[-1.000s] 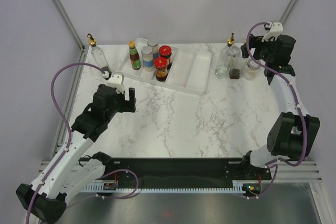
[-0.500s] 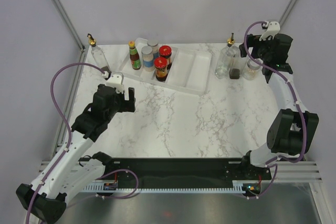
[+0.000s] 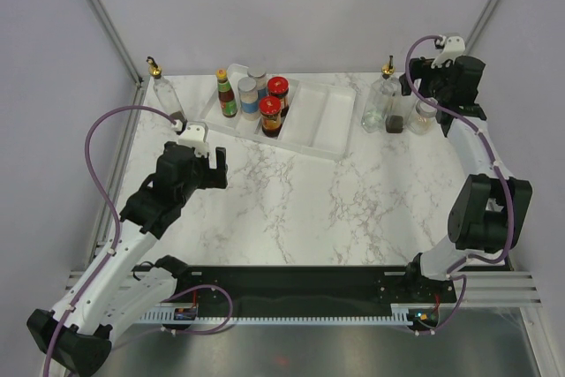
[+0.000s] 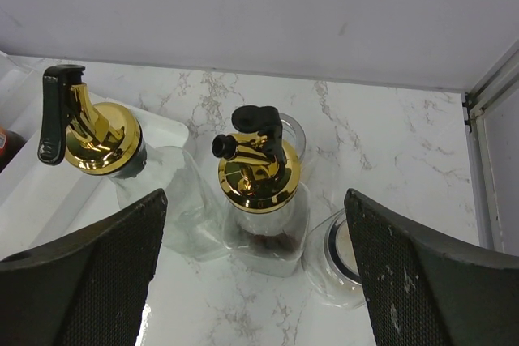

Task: Organize the condiment bottles
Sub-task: Pick up the bottle from the corner of the board.

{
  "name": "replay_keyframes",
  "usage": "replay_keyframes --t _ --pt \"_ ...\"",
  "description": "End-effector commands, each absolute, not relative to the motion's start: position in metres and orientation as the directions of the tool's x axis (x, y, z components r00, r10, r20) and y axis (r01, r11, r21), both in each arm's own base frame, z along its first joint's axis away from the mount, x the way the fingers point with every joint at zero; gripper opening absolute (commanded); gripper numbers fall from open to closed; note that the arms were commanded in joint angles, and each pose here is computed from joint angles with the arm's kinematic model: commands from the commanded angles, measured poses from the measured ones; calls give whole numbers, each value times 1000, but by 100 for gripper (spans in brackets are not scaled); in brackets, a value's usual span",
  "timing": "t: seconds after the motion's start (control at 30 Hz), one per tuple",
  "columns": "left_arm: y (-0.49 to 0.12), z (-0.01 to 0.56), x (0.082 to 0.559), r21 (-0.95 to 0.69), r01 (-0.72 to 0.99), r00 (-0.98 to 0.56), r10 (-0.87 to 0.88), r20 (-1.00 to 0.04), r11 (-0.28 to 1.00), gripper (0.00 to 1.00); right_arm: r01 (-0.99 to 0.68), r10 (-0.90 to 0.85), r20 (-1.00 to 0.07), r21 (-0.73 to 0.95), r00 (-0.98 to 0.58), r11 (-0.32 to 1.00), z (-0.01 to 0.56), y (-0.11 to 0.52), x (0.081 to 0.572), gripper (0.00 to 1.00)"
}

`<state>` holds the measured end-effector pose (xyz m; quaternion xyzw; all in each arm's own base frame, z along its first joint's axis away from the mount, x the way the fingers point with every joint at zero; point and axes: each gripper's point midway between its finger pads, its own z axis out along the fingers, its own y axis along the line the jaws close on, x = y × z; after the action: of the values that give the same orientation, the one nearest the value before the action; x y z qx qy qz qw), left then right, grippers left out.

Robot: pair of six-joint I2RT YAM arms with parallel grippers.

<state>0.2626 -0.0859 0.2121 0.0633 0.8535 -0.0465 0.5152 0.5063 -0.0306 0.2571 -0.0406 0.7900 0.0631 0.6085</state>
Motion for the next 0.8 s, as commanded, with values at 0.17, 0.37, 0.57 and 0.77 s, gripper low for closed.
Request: replay_keyframes --t 0.17,0.37,0.57,0.77 --pt "-82 218 267 11 150 -423 74 -903 989 100 -134 -15 -987 7 -161 991 285 -28 527 91" --pt "-82 217 268 12 147 -426 74 -902 989 100 -125 -8 -985 14 -173 992 278 -29 535 85" --pt "-82 218 268 14 145 -424 75 -903 989 100 -143 -3 -983 24 -185 989 273 -26 538 65" --pt "-81 216 268 15 140 -426 74 -902 990 100 -171 2 -982 35 -188 985 272 -21 540 39"
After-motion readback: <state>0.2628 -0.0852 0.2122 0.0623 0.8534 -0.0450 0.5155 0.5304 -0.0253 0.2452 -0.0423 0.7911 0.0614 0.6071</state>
